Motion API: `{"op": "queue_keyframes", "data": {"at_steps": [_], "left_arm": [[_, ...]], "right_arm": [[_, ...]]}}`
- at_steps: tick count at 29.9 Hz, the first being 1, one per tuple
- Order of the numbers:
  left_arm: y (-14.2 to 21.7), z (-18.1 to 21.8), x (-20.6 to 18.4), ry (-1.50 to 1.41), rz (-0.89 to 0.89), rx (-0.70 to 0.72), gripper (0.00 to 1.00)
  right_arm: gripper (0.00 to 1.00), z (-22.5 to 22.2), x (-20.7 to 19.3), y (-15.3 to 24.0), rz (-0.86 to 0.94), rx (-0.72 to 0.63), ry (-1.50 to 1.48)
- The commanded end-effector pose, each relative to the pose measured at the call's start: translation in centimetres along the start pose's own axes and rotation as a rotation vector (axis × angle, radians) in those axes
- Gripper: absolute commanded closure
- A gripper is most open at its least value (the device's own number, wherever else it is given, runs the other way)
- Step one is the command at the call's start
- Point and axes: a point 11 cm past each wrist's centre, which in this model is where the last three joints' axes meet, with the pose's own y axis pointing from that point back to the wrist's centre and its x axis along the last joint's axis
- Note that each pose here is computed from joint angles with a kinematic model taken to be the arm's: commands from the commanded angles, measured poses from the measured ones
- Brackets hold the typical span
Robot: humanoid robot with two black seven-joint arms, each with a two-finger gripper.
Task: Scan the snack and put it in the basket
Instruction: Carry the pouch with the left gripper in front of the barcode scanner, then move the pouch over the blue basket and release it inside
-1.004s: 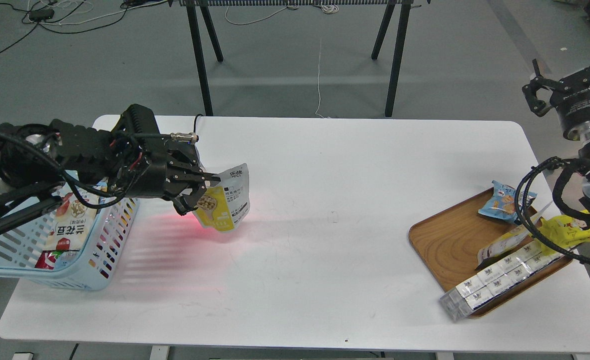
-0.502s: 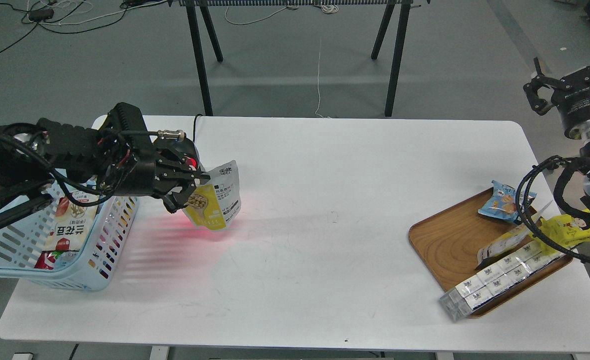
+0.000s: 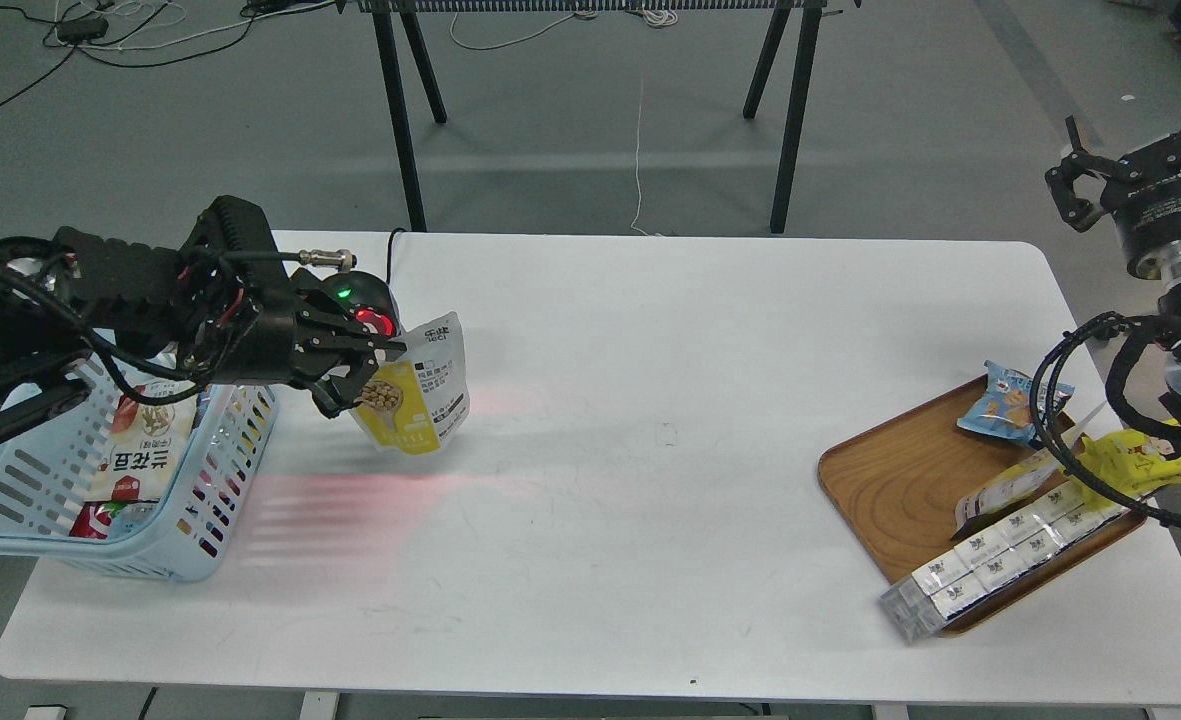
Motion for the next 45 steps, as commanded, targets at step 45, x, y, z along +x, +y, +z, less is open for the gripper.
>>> {"op": "queue_keyframes", "data": {"at_steps": [45], "left_arm": [[0.3, -1.2, 0.3, 0.004, 0.007, 0.031, 0.98]], "right_arm": [[0.02, -0.8, 0.1, -0.1, 0.000, 0.010, 0.011]]}}
